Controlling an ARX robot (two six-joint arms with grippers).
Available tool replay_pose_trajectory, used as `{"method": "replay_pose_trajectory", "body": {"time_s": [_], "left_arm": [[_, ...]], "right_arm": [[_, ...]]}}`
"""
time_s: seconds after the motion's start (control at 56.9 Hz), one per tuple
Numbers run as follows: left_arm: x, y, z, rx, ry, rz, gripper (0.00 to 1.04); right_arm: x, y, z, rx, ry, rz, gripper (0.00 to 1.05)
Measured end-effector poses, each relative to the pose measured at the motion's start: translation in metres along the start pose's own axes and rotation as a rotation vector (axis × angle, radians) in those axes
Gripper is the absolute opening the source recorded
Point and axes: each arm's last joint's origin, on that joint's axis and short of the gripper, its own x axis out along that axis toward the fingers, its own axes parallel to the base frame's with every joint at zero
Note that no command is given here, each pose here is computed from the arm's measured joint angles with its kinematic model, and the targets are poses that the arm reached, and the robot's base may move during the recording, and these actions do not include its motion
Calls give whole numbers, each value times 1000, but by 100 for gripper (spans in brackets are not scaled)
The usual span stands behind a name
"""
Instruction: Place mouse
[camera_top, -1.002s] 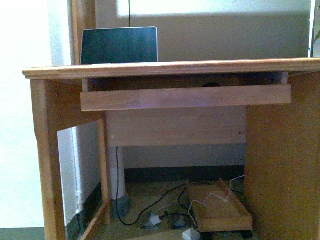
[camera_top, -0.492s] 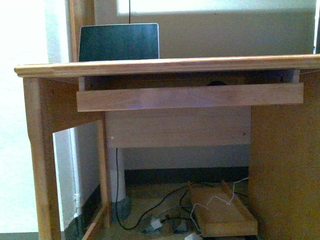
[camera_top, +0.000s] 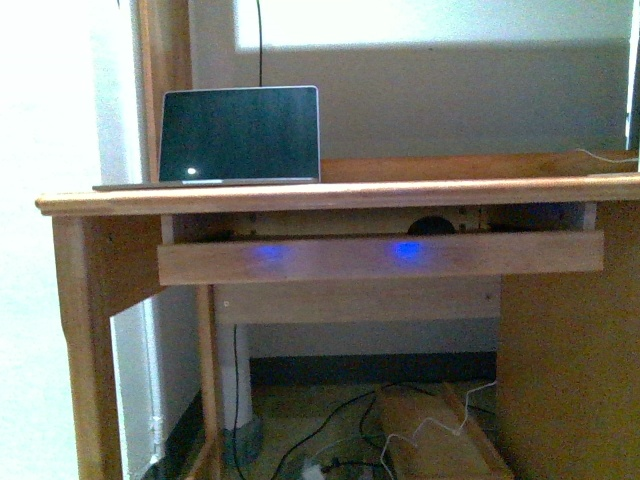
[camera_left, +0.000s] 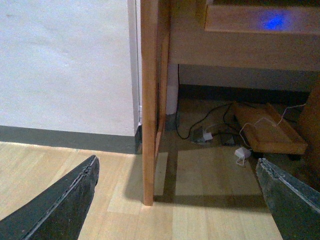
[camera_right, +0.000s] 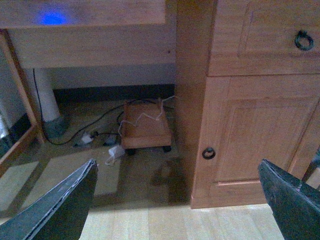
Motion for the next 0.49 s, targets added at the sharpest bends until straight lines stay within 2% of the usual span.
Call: {"method": "replay_pose_trajectory", "body": {"time_s": [0.492], "left_arm": [[0, 0, 0, 0, 0, 0, 97]], "right_arm": [[0, 0, 0, 0, 0, 0, 97]]}}
